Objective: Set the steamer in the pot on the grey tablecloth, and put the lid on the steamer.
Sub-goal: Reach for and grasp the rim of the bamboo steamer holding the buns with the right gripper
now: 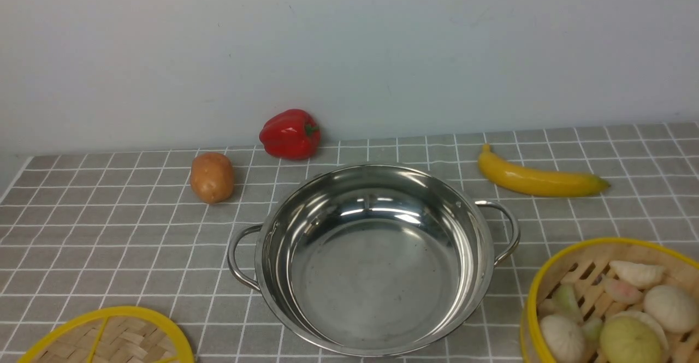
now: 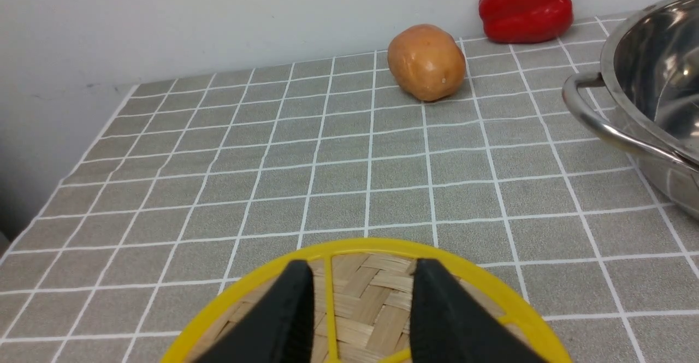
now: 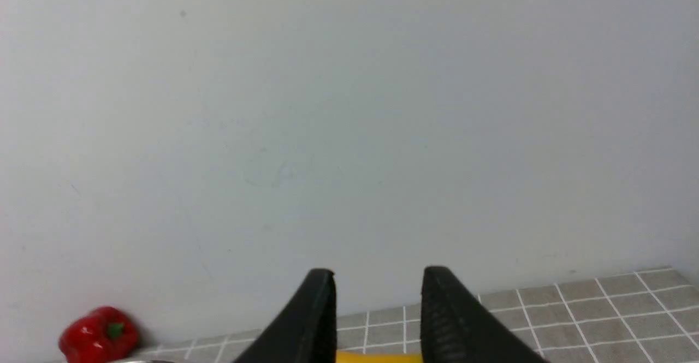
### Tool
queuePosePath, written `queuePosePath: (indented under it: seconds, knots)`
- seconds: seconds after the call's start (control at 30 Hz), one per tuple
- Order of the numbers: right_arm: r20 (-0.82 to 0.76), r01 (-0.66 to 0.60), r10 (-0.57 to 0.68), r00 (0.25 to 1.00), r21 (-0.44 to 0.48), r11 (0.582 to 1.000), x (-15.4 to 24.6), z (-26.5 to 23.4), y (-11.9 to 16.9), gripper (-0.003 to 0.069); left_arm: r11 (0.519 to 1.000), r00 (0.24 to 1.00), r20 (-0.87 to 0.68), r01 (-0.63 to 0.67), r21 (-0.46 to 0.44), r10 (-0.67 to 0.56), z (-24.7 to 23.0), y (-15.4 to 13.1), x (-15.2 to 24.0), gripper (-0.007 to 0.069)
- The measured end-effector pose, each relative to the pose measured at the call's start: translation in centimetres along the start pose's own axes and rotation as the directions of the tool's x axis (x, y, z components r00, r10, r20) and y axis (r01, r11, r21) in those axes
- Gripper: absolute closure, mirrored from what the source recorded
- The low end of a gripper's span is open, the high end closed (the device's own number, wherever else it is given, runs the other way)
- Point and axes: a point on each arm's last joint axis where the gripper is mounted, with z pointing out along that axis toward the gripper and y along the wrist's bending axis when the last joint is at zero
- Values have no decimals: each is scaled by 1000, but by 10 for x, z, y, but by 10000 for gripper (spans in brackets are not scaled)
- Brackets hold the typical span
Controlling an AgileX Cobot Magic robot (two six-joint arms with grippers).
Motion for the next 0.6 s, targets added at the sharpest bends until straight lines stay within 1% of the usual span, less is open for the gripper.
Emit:
queuePosePath:
  seconds: [0.07, 0.1, 0.17, 0.3, 0.33, 0.5, 0.57, 0.6]
  knots:
    - [-8, -19, 19, 1000, -9, 1000, -10, -5, 4, 419, 1000, 1000, 0, 0, 0, 0, 0, 0, 0, 382]
    - [-18, -59, 59, 998, -29, 998, -21, -12, 10, 419, 1000, 1000, 0, 0, 0, 0, 0, 0, 0, 382]
    - [-19, -100, 99, 995, -55, 993, -29, -17, 16, 419, 1000, 1000, 0, 0, 0, 0, 0, 0, 0, 382]
    - [-20, -143, 142, 990, -81, 986, -33, -19, 19, 419, 1000, 1000, 0, 0, 0, 0, 0, 0, 0, 382]
    - [-41, -156, 153, 987, -83, 984, -32, -20, 20, 419, 1000, 1000, 0, 0, 0, 0, 0, 0, 0, 382]
    - [-258, -144, 126, 958, -51, 988, -22, -24, 22, 419, 1000, 1000, 0, 0, 0, 0, 0, 0, 0, 382]
    - [-470, -83, 70, 880, -8, 997, -16, -20, 23, 419, 1000, 1000, 0, 0, 0, 0, 0, 0, 0, 382]
    - [-534, -55, 50, 844, 7, 998, -15, -17, 22, 419, 1000, 1000, 0, 0, 0, 0, 0, 0, 0, 382]
